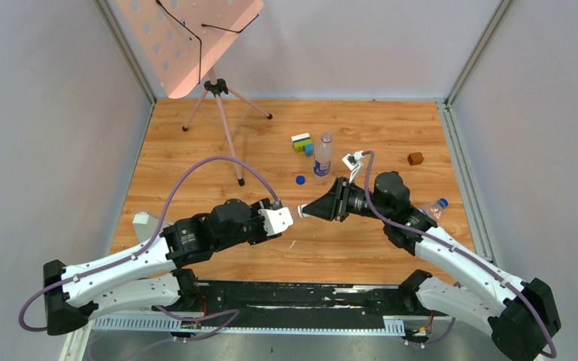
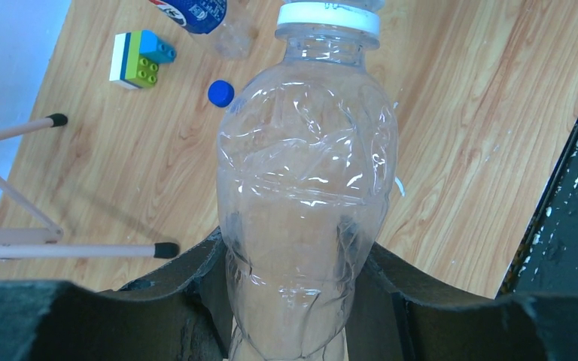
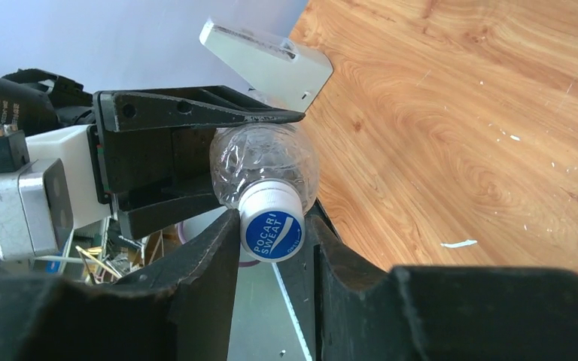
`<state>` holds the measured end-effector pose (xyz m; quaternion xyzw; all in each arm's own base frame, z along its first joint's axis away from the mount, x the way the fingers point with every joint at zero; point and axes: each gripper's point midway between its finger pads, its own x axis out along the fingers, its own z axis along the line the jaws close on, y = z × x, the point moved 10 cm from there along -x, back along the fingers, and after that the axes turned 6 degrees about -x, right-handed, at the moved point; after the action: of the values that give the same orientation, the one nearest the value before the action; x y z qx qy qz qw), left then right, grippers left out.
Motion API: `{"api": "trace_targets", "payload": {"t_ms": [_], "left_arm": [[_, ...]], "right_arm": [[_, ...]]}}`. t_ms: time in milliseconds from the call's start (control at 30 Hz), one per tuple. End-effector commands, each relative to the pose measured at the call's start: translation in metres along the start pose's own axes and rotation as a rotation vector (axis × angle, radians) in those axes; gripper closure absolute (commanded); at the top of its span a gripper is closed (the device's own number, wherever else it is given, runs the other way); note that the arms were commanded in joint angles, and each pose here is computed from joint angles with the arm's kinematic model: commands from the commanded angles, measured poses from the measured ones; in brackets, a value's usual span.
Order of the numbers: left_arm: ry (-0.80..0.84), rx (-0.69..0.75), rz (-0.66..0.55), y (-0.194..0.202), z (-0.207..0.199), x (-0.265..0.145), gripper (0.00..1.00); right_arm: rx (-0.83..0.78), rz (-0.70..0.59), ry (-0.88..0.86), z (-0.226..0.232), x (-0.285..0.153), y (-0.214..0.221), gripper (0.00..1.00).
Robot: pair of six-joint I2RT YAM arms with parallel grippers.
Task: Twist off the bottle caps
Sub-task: Unscrew the bottle cap from the plastic bottle.
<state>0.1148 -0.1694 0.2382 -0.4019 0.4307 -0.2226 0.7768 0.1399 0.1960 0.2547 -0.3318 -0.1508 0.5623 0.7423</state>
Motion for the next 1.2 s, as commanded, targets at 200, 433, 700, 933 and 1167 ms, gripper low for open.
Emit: {"api": "trace_targets", "payload": {"t_ms": [200, 433, 700, 933, 1167], "left_arm": [[0.055, -0.102, -0.073, -0.013, -0.004, -0.007, 1.0], [0.233, -0.153, -0.027, -0.021, -0.01, -0.007, 1.0], [0.31, -0.142, -0.085, -0.026, -0.012, -0.015, 1.0], [0.302, -0.134, -0.08, -0.023, -0.012, -0.012, 1.0], [0.31, -0.125, -0.097, -0.025, -0.013, -0.009, 1.0]], "right_arm": [[-0.595, -0.055, -0.256, 0.011, -0.023, 0.003, 0.97], [-1.15, -0.042, -0.398, -0.006, -0.027, 0.012, 1.0], [-1.384, -0.077, -0.443, -0.007, -0.029, 0.008, 1.0], [-1.357, -0.133, -0.4, -0.001, -0.034, 0.005, 0.96], [-1.329, -0.122, -0.424, -0.002, -0.034, 0.01, 0.92]]}}
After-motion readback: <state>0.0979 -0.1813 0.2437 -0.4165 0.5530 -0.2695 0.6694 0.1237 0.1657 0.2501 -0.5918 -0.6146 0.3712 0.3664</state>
